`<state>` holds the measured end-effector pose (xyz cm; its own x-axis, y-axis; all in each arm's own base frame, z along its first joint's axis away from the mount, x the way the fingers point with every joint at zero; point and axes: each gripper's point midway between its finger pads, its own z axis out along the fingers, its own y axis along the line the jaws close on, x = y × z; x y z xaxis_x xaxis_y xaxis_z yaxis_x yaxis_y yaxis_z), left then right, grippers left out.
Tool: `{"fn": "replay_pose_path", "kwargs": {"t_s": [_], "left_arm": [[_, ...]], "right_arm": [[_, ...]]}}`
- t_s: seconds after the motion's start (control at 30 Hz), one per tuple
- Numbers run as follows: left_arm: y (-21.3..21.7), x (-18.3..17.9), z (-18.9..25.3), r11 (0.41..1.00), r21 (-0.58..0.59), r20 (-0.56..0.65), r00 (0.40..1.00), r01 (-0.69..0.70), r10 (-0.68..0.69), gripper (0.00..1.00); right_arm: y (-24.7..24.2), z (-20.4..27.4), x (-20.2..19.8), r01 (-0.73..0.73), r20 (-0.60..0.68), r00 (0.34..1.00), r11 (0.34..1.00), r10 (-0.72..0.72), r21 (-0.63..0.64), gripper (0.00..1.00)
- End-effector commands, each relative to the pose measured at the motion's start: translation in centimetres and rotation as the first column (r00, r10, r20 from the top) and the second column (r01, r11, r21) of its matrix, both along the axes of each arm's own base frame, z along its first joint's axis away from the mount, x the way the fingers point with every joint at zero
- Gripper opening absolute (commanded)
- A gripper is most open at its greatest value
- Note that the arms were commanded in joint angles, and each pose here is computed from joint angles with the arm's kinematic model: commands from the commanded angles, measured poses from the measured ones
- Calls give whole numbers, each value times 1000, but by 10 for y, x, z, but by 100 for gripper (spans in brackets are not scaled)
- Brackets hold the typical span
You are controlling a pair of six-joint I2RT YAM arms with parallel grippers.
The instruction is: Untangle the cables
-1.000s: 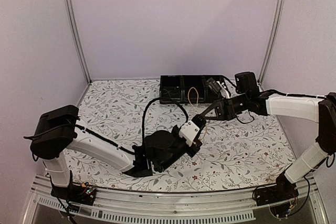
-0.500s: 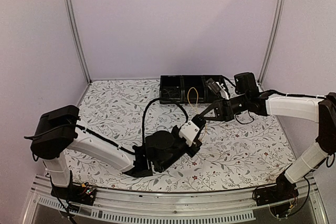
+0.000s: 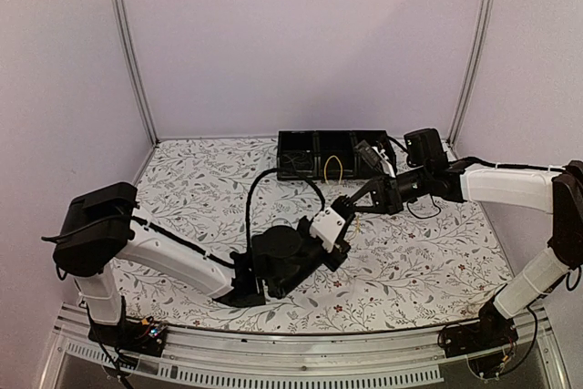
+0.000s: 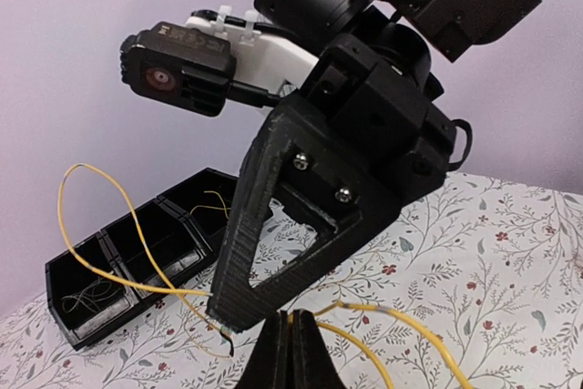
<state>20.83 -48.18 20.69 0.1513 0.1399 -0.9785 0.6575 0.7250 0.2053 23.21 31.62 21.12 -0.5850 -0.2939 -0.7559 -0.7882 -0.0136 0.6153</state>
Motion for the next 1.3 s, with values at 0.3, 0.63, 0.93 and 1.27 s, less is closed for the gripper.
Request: {"fn": "replay_pose_path", "kwargs": {"t_s": [0.3,0.63,0.93,1.27], "left_arm": [[17,23,10,993,-113,-79,997,-15,6,0],[34,14,28,921,-338,-231,933,191,-278,0],[18,-7,41,763,-496,-340,716,414,-609,0],[15,-11,43,736,-513,-342,681,442,-648,0]], "right_arm": [[-6,11,6,14,-24,1000,1000,-14,-16,35],[-48,18,22,111,237,967,992,-94,-60,27],[-24,6,-22,-34,401,913,994,72,-102,14],[-6,10,-28,-90,363,924,992,116,-87,31]]}}
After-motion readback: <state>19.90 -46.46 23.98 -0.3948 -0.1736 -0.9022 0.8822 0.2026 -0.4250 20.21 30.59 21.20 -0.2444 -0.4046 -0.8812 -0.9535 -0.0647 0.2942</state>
